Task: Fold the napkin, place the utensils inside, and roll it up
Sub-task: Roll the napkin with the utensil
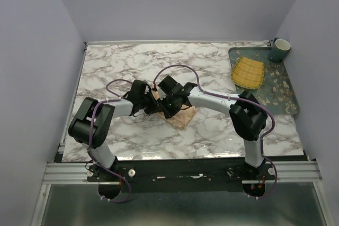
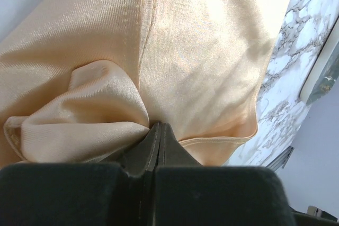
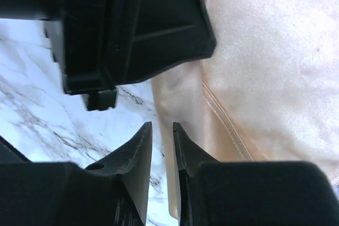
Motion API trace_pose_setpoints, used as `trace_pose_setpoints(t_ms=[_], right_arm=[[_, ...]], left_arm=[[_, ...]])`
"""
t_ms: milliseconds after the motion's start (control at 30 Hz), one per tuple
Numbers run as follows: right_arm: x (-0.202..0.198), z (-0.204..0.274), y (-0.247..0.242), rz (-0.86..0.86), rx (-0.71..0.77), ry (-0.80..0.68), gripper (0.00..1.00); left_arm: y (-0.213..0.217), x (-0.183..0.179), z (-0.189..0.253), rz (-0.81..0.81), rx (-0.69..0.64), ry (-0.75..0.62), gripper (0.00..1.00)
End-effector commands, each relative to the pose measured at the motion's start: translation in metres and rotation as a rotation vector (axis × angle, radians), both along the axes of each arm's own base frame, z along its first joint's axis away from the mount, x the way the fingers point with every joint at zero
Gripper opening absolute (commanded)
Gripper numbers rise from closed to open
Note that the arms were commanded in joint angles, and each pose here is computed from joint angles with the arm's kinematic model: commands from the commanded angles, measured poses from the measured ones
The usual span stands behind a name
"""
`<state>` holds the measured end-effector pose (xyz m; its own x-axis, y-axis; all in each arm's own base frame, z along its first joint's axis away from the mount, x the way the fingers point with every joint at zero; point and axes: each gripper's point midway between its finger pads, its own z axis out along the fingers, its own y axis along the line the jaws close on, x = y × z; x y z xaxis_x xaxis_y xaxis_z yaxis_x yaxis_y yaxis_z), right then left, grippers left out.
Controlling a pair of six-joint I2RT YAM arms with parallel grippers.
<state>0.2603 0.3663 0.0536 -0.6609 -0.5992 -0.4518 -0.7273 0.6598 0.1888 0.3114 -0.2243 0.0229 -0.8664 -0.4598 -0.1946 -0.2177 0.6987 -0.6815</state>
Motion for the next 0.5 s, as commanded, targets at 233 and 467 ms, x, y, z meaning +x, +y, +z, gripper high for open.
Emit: trace_pose_setpoints(t_ms=[233,467], right_arm=[[0.012,-0.027,-0.01,-0.001,-0.067,-0.059,0.33],[0.008,-0.027,-0.008,-0.021,-0.055,-0.059,0.32]], left_arm=[[0.02,-0.029,-0.045,-0.003,0.116,0.127,0.0],[0.02,-0.031,-0.046,-0.003,0.116,0.129,0.0]])
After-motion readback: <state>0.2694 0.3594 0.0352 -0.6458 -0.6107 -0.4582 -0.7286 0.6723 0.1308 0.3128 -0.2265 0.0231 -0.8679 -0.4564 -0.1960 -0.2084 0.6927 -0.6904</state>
